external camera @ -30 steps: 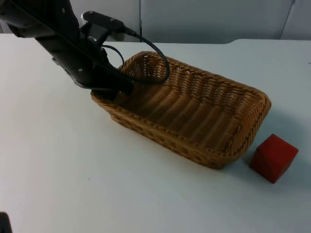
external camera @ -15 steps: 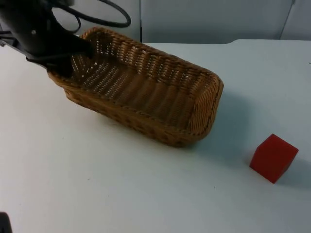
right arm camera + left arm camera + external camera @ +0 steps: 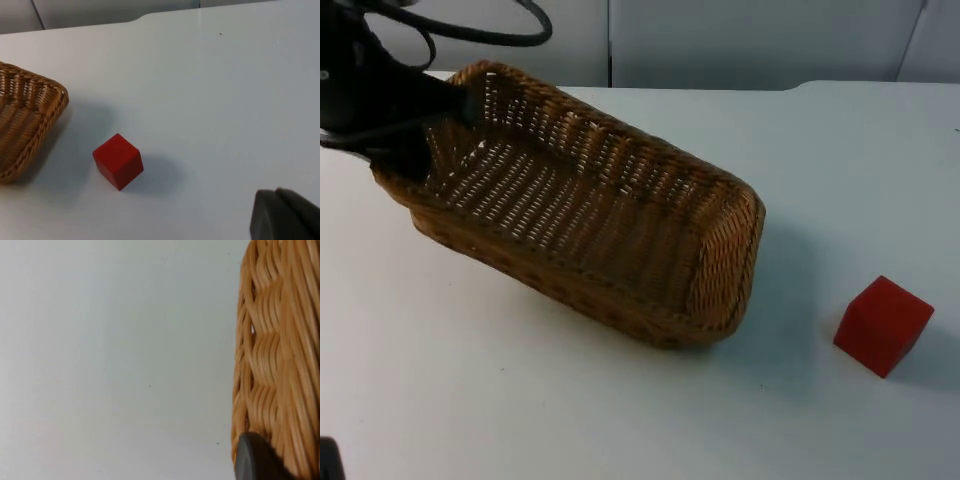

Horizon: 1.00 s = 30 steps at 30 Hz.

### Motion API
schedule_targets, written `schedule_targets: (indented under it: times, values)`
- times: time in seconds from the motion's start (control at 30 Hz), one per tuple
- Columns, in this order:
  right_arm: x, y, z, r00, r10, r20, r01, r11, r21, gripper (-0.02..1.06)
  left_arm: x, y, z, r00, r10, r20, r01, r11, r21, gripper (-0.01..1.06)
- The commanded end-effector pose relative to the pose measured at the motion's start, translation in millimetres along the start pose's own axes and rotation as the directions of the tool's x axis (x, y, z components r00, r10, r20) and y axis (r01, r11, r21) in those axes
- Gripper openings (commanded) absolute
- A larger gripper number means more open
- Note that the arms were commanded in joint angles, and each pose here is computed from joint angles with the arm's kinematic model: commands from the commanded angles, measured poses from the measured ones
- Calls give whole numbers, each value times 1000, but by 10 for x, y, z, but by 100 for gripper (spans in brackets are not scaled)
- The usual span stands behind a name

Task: Pick up the basket with the left hand and place the cube into the basket with the right hand.

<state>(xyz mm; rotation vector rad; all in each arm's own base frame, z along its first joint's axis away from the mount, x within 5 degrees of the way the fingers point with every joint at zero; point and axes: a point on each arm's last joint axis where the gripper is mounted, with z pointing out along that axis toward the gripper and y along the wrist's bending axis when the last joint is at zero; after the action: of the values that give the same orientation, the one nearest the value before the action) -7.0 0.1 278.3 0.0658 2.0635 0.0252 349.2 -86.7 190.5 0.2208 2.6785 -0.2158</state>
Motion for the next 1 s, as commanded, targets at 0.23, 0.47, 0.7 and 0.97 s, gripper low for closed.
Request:
schedule_targets:
  times: [0.23,0.47,0.7,0.97]
  values:
    - [-1,0,4,1000,-1,12,1,1000,-2,0,-51,-66,-249,993,-102,60,95,990,106,0]
    - [-1,0,4,1000,-1,12,1,1000,-2,0,-40,52,-273,976,-210,60,186,942,281,0]
    - [-1,0,4,1000,-1,12,1,1000,-2,0,-30,248,-332,965,-260,38,235,919,318,0]
    - [-1,0,4,1000,-1,12,1,1000,-2,0,-20,270,-324,974,-223,45,201,936,290,0]
